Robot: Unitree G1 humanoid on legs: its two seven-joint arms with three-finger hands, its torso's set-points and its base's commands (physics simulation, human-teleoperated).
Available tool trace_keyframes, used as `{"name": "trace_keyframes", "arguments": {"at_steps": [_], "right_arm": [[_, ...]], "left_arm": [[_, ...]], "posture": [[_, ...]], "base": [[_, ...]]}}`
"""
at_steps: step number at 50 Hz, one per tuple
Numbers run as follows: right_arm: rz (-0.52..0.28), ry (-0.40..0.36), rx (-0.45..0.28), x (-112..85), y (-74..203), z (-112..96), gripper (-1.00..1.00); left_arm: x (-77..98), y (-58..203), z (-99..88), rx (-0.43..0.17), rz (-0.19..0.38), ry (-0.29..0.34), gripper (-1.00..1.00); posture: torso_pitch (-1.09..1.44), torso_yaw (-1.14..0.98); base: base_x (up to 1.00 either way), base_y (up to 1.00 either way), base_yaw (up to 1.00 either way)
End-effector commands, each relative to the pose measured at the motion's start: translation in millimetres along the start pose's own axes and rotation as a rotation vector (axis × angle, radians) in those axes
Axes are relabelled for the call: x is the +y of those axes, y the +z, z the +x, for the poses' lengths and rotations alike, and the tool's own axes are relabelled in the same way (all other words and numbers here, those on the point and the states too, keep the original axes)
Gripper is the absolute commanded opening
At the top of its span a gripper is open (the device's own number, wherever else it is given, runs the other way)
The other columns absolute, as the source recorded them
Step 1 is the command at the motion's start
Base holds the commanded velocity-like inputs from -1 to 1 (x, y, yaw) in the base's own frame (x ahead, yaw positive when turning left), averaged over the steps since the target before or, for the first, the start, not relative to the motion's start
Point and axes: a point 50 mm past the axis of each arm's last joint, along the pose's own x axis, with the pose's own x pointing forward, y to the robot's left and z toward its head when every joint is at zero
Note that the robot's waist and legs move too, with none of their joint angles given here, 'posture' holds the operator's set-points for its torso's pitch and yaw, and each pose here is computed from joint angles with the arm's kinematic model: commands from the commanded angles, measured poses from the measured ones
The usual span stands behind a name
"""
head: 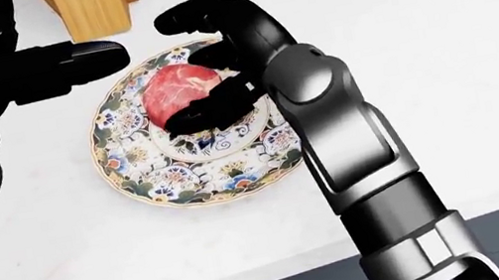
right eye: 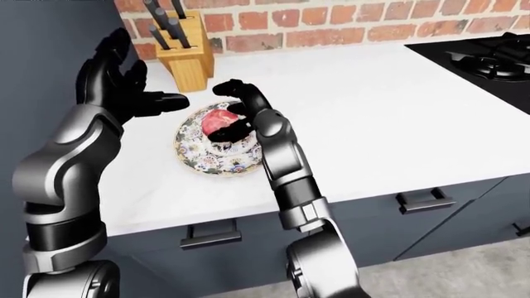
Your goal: Place the steak on the rack of the oven.
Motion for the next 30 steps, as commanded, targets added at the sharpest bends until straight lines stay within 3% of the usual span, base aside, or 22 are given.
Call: {"name": "trace_keyframes", "arguments": {"at_steps": [1,30], "right_arm": [[-0.024,-0.029,-0.097,-5.9,23.8,-1.8,0.36],[-0.103,-0.045,-0.113,-0.7,22.8,0.5,0.23]], "left_arm": [[-0.9,20.5,-2.0,-0.097,-0.004,-0.005,1.0],[-1.7,21.9,-2.8,-0.097,-0.005,-0.005,1.0]], "posture": [[0.0,0.0],[0.0,0.0]], "base": [[0.0,0.0,0.0],[0.0,0.0,0.0]]}}
